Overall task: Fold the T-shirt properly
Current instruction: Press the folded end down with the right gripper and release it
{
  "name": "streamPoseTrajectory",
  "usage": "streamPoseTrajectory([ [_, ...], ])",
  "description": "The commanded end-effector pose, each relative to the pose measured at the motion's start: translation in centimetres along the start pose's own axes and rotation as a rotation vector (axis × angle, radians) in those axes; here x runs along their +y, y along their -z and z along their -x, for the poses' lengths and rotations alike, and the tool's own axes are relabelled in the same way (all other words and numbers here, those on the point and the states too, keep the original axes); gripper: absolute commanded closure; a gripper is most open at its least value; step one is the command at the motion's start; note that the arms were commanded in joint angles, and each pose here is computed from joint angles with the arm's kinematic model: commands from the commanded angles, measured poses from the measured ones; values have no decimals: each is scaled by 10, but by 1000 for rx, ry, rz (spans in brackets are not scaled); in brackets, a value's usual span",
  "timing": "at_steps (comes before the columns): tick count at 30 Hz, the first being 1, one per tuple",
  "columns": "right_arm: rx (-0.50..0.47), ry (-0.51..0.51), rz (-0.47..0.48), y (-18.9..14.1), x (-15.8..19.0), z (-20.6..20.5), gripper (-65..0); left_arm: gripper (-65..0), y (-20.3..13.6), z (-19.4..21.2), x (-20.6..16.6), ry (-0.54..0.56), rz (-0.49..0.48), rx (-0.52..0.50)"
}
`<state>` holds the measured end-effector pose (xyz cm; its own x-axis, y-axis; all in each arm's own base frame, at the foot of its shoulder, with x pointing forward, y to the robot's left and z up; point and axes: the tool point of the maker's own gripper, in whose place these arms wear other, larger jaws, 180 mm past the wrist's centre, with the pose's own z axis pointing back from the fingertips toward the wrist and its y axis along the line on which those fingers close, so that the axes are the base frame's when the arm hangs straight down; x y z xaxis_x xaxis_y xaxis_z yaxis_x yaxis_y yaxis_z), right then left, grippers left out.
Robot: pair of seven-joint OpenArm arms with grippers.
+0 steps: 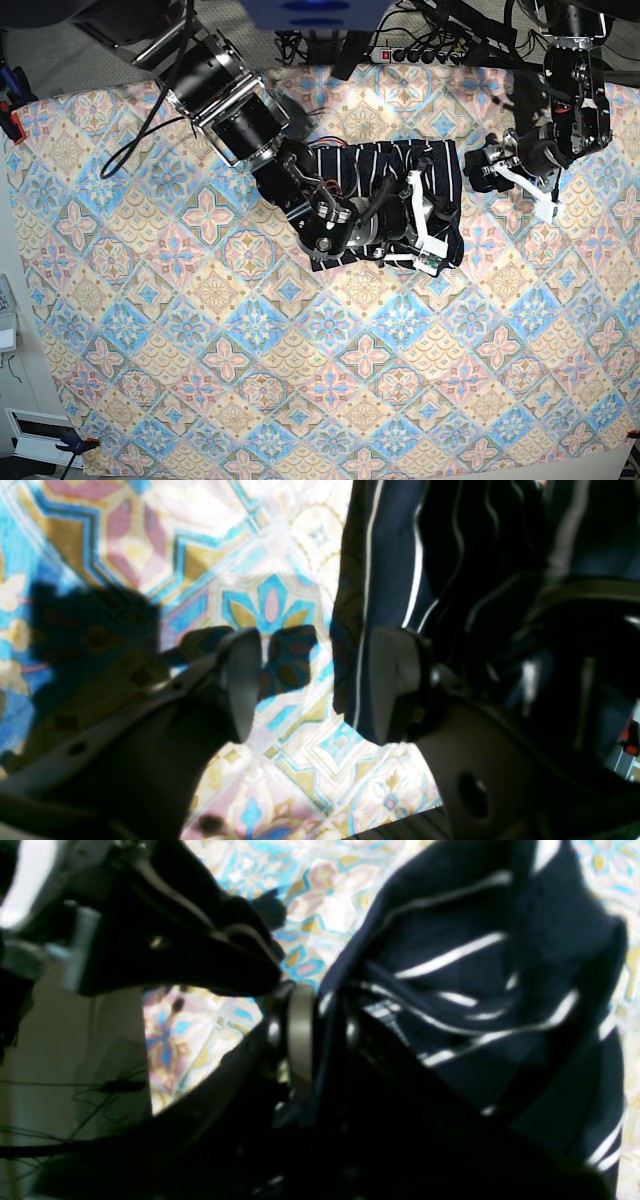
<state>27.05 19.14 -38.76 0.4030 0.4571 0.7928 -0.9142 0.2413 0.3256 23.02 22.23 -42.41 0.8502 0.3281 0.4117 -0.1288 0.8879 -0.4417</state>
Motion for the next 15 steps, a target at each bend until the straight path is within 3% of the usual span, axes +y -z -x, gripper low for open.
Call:
streamPoseTrajectory([
  [1, -61, -26, -12, -2, 1, -25, -126, -341, -5, -11, -2, 22, 9, -28],
  [7, -79, -40, -12, -3, 3, -32, -257, -341, -5, -12, -3, 24, 11, -29],
  [11, -184, -86, 33, -23, -2, -73, -263, -341, -6, -5, -3, 21, 17, -19],
  [15, -250, -54, 119, -55, -27, -77, -262, -340, -20, -5, -20, 84, 35, -44],
])
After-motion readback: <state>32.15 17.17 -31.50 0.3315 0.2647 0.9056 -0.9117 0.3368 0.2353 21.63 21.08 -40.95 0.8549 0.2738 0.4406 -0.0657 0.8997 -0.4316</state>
